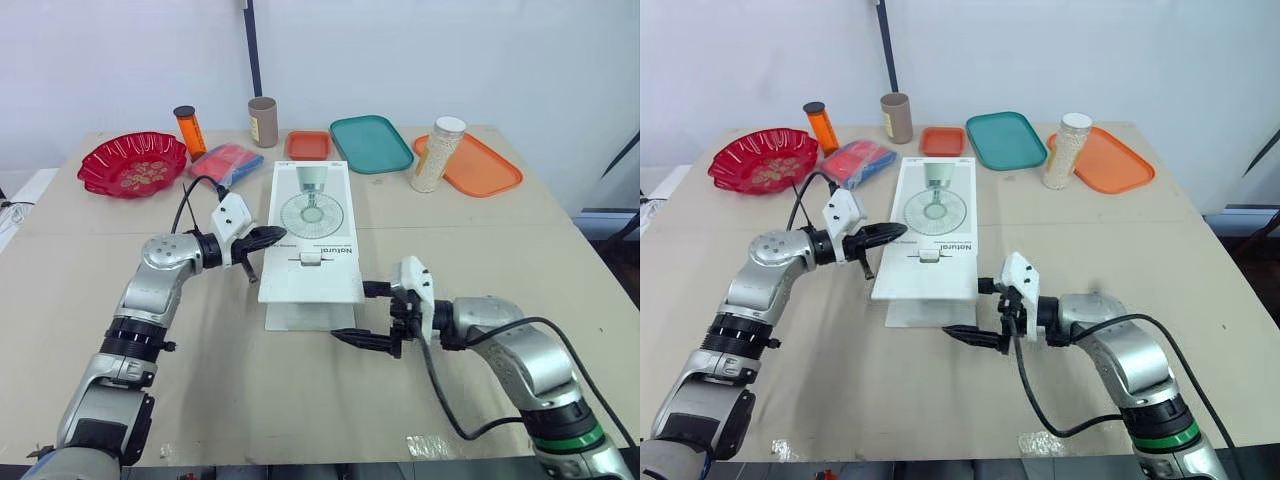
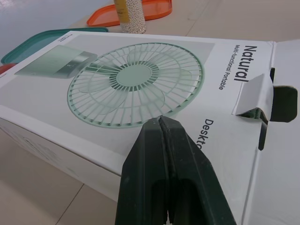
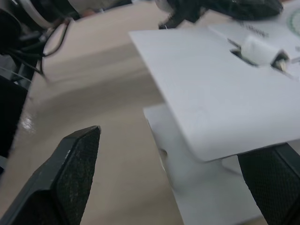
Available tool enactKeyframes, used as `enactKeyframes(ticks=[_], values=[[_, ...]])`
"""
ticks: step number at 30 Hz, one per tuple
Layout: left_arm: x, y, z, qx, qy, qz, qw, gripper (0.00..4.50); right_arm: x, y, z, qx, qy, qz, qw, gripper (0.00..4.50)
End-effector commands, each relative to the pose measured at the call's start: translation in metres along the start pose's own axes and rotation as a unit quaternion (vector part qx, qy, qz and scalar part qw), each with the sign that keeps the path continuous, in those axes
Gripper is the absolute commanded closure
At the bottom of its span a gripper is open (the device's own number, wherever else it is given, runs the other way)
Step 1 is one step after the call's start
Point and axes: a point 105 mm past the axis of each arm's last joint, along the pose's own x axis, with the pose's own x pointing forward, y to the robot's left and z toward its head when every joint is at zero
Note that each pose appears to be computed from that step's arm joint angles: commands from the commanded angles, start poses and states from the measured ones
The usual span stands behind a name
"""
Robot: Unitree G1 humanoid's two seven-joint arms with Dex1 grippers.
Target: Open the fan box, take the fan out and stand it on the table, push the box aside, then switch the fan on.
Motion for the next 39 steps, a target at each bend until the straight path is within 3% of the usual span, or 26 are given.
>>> enactKeyframes(ticks=[1, 10, 19, 25, 31, 39], values=[[-0.010, 0.013, 0.006, 0.021, 0.005, 0.011, 1.000, 4.42, -0.002, 0.008, 0.027, -0.012, -0.052, 0.022, 0.998, 0.00], [-0.021, 0.020, 0.015, 0.017, -0.016, 0.027, 0.999, 4.42, 0.017, -0.036, 0.049, -0.009, -0.106, -0.080, 0.991, 0.00], [-0.031, 0.045, 0.032, -0.003, -0.066, 0.112, 0.991, 4.42, 0.031, -0.057, 0.045, -0.015, -0.089, -0.125, 0.988, 0.00], [-0.024, 0.031, 0.046, -0.011, -0.093, 0.082, 0.992, 4.42, 0.034, -0.065, 0.035, -0.008, -0.062, -0.152, 0.986, 0.00], [-0.006, 0.004, 0.026, -0.026, -0.054, 0.022, 0.998, 4.42, 0.033, -0.064, 0.036, -0.010, -0.059, -0.156, 0.986, 0.00], [0.002, -0.006, 0.005, -0.030, -0.012, 0.001, 0.999, 4.42, 0.031, -0.057, 0.049, -0.017, -0.074, -0.146, 0.986, 0.00]])
